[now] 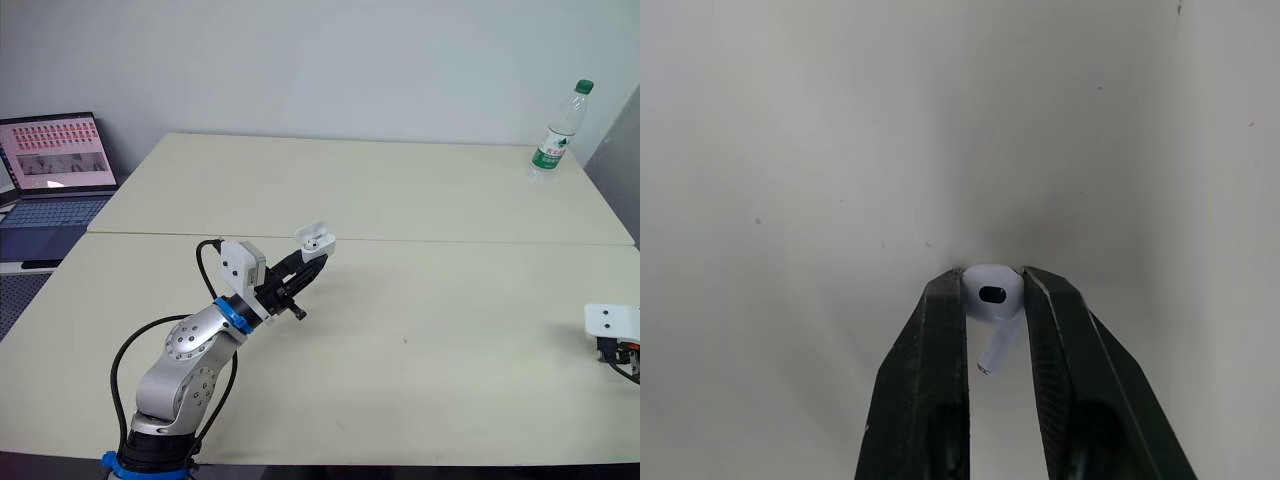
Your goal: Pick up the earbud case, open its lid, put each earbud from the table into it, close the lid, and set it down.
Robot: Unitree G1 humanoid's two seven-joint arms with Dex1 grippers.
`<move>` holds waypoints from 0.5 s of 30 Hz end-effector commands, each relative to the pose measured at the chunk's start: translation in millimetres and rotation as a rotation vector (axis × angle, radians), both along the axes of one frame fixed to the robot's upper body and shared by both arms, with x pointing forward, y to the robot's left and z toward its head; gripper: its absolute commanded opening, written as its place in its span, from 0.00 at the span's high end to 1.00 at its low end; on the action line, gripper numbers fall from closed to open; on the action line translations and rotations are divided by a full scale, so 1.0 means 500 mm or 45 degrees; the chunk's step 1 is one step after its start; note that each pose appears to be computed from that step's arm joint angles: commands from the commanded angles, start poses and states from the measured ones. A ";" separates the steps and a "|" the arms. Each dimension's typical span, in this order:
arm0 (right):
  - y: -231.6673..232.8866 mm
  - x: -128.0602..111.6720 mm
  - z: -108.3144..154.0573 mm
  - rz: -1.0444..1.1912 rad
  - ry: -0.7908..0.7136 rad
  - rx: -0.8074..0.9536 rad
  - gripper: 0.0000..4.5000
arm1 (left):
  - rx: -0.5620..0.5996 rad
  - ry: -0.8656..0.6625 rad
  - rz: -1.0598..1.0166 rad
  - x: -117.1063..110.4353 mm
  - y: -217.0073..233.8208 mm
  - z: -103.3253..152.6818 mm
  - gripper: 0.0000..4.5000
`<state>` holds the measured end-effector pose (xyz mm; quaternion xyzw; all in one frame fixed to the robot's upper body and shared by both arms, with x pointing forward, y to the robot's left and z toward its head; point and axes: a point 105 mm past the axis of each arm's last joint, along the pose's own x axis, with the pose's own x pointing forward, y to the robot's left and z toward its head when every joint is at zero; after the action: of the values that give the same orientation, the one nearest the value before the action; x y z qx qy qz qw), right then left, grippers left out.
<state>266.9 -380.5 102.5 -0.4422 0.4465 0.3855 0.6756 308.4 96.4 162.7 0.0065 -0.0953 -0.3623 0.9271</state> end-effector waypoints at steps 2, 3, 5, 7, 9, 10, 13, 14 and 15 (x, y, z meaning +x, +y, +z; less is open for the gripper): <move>0.225 0.083 0.087 0.131 -0.177 0.695 0.90 | -0.028 -0.054 -0.055 -0.008 -0.013 0.025 0.83; 0.289 0.105 0.123 0.162 -0.249 0.880 0.90 | -0.030 -0.049 -0.061 -0.006 -0.014 0.024 0.83; 0.382 0.128 0.184 0.185 -0.335 1.158 0.90 | -0.031 -0.046 -0.066 -0.001 -0.015 0.022 0.83; 0.443 0.146 0.222 0.214 -0.475 1.300 0.90 | -0.038 -0.044 -0.068 0.005 -0.015 0.022 0.83; 0.517 0.156 0.269 0.218 -0.614 1.523 0.90 | -0.048 -0.034 -0.082 0.014 -0.021 0.019 0.83; 0.546 0.152 0.288 0.231 -0.649 1.604 0.90 | -0.056 -0.033 -0.089 0.018 -0.025 0.020 0.83; 0.603 0.139 0.328 0.250 -0.745 1.750 0.90 | -0.080 -0.033 -0.107 0.028 -0.032 0.028 0.83; 0.621 0.133 0.341 0.265 -0.784 1.786 0.90 | -0.085 -0.037 -0.117 0.030 -0.035 0.034 0.83; 0.635 0.126 0.350 0.281 -0.813 1.814 0.90 | -0.088 -0.043 -0.128 0.032 -0.039 0.039 0.83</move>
<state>339.7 -65.9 250.5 -0.0224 -0.1131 0.5083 0.8534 327.7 83.8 164.3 -0.0224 -0.0905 -0.3870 0.9173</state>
